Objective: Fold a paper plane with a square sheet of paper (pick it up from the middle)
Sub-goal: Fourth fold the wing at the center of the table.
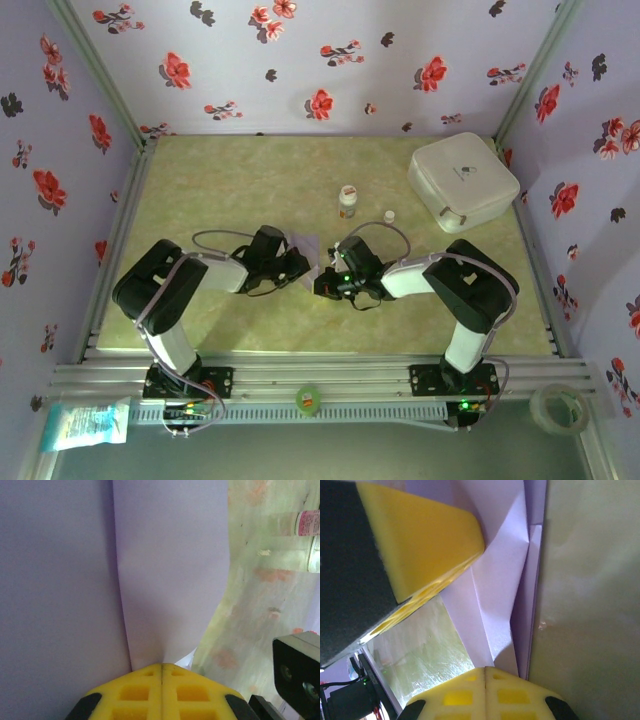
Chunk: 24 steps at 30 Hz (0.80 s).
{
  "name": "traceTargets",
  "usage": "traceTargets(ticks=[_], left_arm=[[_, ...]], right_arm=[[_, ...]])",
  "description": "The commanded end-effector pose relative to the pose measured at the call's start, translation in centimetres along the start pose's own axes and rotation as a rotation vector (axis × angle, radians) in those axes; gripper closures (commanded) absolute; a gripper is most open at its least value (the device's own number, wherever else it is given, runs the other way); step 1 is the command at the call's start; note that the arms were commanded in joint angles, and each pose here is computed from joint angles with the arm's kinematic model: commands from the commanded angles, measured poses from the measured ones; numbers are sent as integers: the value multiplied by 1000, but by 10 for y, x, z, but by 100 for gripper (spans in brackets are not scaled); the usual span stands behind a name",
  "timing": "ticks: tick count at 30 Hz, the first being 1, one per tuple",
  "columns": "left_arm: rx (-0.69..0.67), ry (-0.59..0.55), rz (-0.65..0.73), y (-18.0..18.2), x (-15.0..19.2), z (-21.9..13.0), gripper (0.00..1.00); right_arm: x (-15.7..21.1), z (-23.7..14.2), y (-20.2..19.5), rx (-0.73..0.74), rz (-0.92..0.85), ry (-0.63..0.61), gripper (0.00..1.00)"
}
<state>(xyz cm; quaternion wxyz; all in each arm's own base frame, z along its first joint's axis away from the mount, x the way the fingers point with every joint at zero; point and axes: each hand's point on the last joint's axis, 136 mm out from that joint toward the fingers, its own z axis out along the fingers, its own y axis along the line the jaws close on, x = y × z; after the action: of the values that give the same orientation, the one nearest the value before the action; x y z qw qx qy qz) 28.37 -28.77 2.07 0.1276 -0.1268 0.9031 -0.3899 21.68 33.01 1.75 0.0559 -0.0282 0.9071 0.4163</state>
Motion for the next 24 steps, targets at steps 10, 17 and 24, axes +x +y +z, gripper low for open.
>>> traceTargets(ticks=[10,17,24], left_arm=[[-90,-52,-21,14,-29,9,95],[-130,-57,-27,23,-46,12,95],[-168,-36,-29,31,-45,13,96]], right_arm=[[23,2,-48,154,73,69,100],[26,1,-52,173,70,83,100],[20,-2,-43,147,64,72,100]])
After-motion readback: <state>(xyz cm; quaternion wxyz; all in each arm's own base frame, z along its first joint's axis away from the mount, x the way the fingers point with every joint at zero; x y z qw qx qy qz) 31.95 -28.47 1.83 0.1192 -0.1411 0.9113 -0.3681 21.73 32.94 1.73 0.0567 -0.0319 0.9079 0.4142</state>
